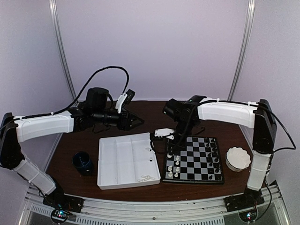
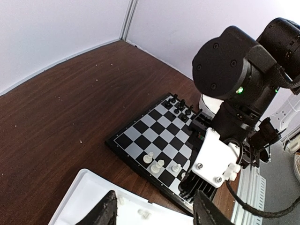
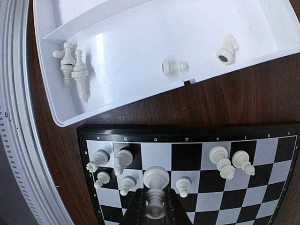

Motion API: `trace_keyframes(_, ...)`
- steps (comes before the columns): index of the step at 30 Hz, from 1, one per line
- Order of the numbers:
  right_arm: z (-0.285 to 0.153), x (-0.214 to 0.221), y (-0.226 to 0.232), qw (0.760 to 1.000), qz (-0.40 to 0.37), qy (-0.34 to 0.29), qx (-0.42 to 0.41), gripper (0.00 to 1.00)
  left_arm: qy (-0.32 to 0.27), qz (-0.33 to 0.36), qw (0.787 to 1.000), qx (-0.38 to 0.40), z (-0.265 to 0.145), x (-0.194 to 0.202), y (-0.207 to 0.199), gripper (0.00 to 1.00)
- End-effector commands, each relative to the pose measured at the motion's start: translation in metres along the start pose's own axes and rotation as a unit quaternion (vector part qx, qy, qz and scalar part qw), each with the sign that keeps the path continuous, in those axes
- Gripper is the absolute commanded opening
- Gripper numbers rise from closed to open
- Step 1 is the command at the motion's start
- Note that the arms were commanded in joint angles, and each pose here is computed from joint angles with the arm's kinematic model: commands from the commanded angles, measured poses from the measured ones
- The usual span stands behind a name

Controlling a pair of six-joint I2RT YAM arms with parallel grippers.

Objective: Set up the chess pieces on the board
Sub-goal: Place the king on e1.

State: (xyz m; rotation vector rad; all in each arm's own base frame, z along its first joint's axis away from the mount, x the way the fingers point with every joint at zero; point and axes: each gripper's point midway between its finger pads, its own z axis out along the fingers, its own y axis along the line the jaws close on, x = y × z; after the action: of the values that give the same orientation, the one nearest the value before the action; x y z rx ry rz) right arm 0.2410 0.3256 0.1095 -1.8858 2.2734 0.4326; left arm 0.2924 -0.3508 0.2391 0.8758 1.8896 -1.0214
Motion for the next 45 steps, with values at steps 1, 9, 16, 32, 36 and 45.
trace_keyframes(1, 0.009, 0.006, -0.008, 0.999, -0.008, 0.027, 0.023, 0.01, -0.019, 0.017, 1.0, -0.005, -0.004, -0.017, -0.002, 0.56)
trace_keyframes(9, 0.023, 0.011, -0.018, 0.998, -0.001, 0.045, 0.037, 0.01, -0.016, 0.018, 1.0, -0.012, -0.003, -0.016, 0.001, 0.56)
trace_keyframes(16, 0.03, 0.01, -0.021, 0.998, 0.006, 0.053, 0.033, 0.02, -0.015, 0.018, 1.0, -0.011, -0.002, -0.016, 0.001, 0.56)
trace_keyframes(32, 0.039, 0.009, -0.031, 0.997, 0.011, 0.06, 0.05, 0.02, -0.013, 0.017, 1.0, 0.001, 0.0, -0.016, -0.002, 0.56)
trace_keyframes(36, 0.041, 0.009, -0.033, 0.997, 0.013, 0.061, 0.051, 0.02, -0.012, 0.017, 1.0, 0.004, 0.0, -0.016, -0.003, 0.56)
trace_keyframes(45, 0.043, 0.009, -0.035, 0.996, 0.016, 0.063, 0.053, 0.03, -0.009, 0.014, 1.0, 0.012, 0.002, -0.014, -0.005, 0.56)
